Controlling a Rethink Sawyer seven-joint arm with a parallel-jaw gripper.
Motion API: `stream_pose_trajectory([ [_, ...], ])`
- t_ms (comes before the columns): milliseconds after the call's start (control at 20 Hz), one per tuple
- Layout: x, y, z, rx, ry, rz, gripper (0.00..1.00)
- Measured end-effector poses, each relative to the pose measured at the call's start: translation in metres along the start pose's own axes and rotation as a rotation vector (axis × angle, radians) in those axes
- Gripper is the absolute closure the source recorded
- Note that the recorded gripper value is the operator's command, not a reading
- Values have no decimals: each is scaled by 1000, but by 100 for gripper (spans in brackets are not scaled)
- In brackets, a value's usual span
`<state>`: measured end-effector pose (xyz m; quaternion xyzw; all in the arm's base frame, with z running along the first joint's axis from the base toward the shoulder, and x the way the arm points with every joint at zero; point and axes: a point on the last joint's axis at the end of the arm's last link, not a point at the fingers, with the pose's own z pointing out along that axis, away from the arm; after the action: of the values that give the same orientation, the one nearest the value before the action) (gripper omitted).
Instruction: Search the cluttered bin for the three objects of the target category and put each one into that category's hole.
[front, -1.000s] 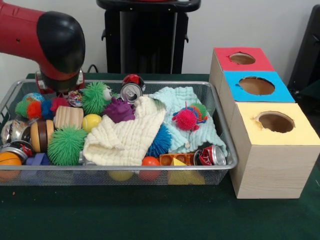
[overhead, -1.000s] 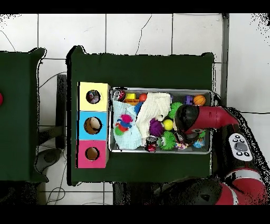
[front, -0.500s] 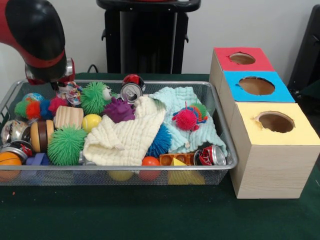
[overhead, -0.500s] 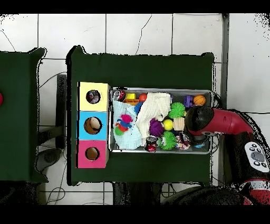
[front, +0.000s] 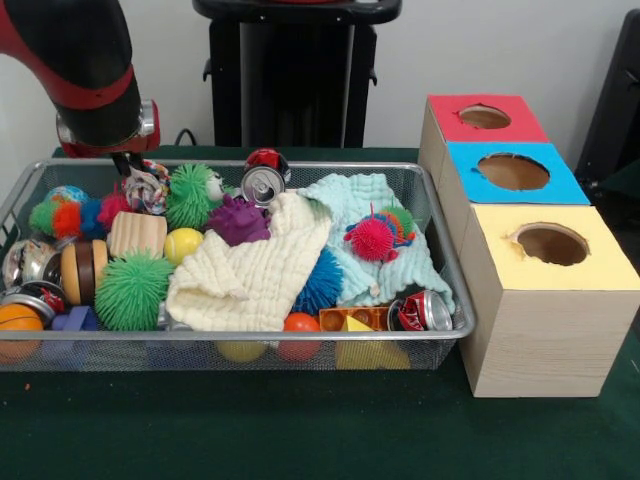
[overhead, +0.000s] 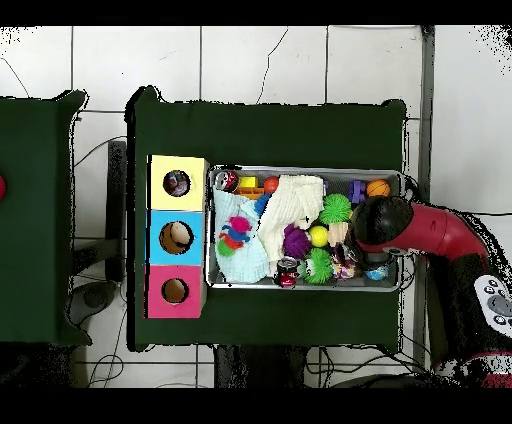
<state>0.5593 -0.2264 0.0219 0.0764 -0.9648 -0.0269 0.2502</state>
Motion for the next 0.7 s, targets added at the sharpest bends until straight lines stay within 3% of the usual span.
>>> stream_pose_trajectory([
  [350,-9,11,-32,-19,-154,18,100],
  [700,-2,23,-71,-4,-216,28,100],
])
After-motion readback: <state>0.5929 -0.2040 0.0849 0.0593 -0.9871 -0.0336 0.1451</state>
